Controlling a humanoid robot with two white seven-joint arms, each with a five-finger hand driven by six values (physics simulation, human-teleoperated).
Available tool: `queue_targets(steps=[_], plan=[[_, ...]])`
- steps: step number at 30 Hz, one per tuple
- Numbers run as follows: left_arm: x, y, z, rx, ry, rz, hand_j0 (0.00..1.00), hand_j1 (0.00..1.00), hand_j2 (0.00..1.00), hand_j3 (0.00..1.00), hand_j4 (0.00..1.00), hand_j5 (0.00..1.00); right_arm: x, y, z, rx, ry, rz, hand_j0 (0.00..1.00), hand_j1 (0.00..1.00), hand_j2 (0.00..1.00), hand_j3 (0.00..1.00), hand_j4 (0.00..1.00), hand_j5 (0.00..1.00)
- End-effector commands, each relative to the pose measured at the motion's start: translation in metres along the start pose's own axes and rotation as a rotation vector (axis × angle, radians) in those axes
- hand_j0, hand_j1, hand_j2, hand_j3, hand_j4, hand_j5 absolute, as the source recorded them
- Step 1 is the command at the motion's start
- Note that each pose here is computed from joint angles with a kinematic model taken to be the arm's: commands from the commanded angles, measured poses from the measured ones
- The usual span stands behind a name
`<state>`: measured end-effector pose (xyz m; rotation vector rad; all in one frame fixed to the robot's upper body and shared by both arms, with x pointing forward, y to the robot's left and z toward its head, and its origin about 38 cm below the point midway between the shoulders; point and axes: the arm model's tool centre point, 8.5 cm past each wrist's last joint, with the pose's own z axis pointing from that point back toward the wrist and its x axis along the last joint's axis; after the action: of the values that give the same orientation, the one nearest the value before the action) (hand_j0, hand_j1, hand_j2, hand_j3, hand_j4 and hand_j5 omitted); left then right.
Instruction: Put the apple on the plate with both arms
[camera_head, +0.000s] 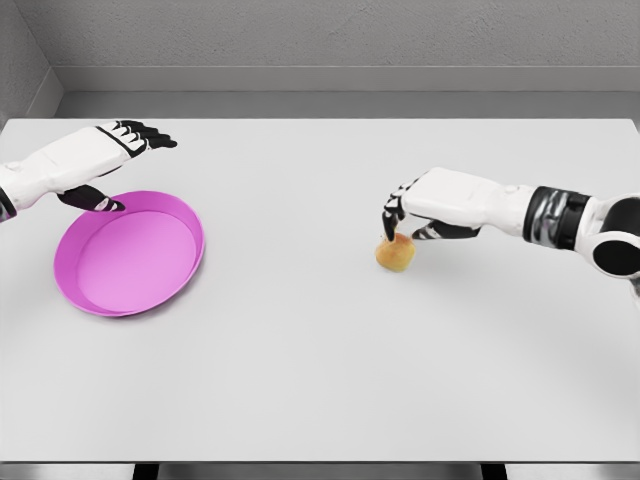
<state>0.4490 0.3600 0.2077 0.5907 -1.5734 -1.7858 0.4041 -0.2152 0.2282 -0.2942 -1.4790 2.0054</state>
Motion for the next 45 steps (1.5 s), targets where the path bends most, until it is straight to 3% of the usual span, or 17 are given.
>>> queue_targets(steps=[1, 4, 6, 7, 9, 10, 12, 15, 17, 19, 22, 24, 28, 36, 45], plan=[[0.0, 0.0, 0.001, 0.004, 0.001, 0.005, 1.0, 1.0, 1.0, 1.0, 1.0, 1.0, 0.014, 0.006, -0.017, 0.006, -0.053, -0.016, 0.39, 0.39, 0.39, 0.39, 0.39, 0.39], [0.0, 0.0, 0.0, 0.004, 0.0, 0.006, 1.0, 1.0, 1.0, 1.0, 1.0, 1.0, 0.029, -0.002, -0.034, -0.008, -0.103, -0.001, 0.39, 0.39, 0.39, 0.39, 0.39, 0.39], [0.0, 0.001, 0.0, 0.005, 0.001, 0.006, 1.0, 1.0, 1.0, 1.0, 1.0, 1.0, 0.025, -0.009, -0.028, -0.013, -0.105, 0.025, 0.45, 0.45, 0.45, 0.45, 0.45, 0.45], [0.0, 0.001, 0.0, 0.005, 0.0, 0.005, 1.0, 1.0, 1.0, 1.0, 1.0, 1.0, 0.021, -0.011, -0.022, -0.013, -0.088, 0.033, 0.52, 0.52, 0.52, 0.52, 0.52, 0.52], [0.0, 0.0, 0.001, 0.004, 0.001, 0.005, 1.0, 1.0, 1.0, 1.0, 1.0, 1.0, -0.001, -0.025, 0.005, -0.049, -0.014, 0.017, 0.89, 0.89, 0.89, 0.89, 0.89, 0.89], [-0.001, 0.001, 0.001, 0.004, 0.003, 0.004, 1.0, 1.0, 1.0, 1.0, 1.0, 1.0, -0.011, -0.03, 0.019, -0.052, 0.024, 0.023, 1.0, 1.0, 1.0, 1.0, 1.0, 1.0], [0.0, 0.0, 0.001, 0.004, 0.001, 0.005, 1.0, 1.0, 1.0, 1.0, 1.0, 1.0, -0.032, -0.043, 0.053, -0.069, 0.111, 0.052, 1.0, 1.0, 1.0, 1.0, 1.0, 1.0], [0.003, 0.002, -0.002, 0.013, -0.01, 0.004, 1.0, 1.0, 1.0, 1.0, 1.0, 1.0, -0.056, -0.043, 0.102, -0.111, 0.233, 0.033, 1.0, 1.0, 1.0, 1.0, 1.0, 1.0], [0.02, -0.003, -0.023, 0.033, -0.063, 0.029, 1.0, 1.0, 1.0, 1.0, 1.0, 1.0, -0.06, -0.045, 0.115, -0.108, 0.264, 0.04, 1.0, 1.0, 1.0, 1.0, 1.0, 1.0], [0.036, 0.001, -0.042, 0.009, -0.116, 0.03, 1.0, 1.0, 1.0, 1.0, 1.0, 1.0, -0.063, -0.051, 0.122, -0.121, 0.281, 0.05, 1.0, 1.0, 1.0, 1.0, 1.0, 1.0], [0.067, 0.016, -0.065, 0.048, -0.209, 0.003, 1.0, 1.0, 1.0, 1.0, 1.0, 1.0, -0.063, -0.052, 0.123, -0.121, 0.282, 0.052, 1.0, 1.0, 1.0, 1.0, 1.0, 1.0], [0.085, 0.018, -0.083, -0.003, -0.27, -0.025, 1.0, 1.0, 1.0, 1.0, 1.0, 1.0, -0.062, -0.05, 0.119, -0.122, 0.276, 0.046, 1.0, 1.0, 1.0, 1.0, 1.0, 1.0], [0.126, 0.008, -0.123, -0.054, -0.366, -0.084, 1.0, 1.0, 1.0, 1.0, 1.0, 1.0, -0.061, -0.049, 0.119, -0.118, 0.274, 0.048, 1.0, 1.0, 1.0, 1.0, 1.0, 1.0], [0.183, -0.008, -0.168, -0.116, -0.488, -0.18, 1.0, 1.0, 1.0, 1.0, 1.0, 1.0, -0.064, -0.045, 0.121, -0.111, 0.283, 0.036, 1.0, 1.0, 1.0, 1.0, 1.0, 1.0], [0.215, -0.031, -0.207, -0.165, -0.529, -0.168, 1.0, 1.0, 1.0, 1.0, 1.0, 1.0, -0.062, -0.031, 0.118, -0.084, 0.276, 0.015, 1.0, 1.0, 1.0, 1.0, 1.0, 1.0]])
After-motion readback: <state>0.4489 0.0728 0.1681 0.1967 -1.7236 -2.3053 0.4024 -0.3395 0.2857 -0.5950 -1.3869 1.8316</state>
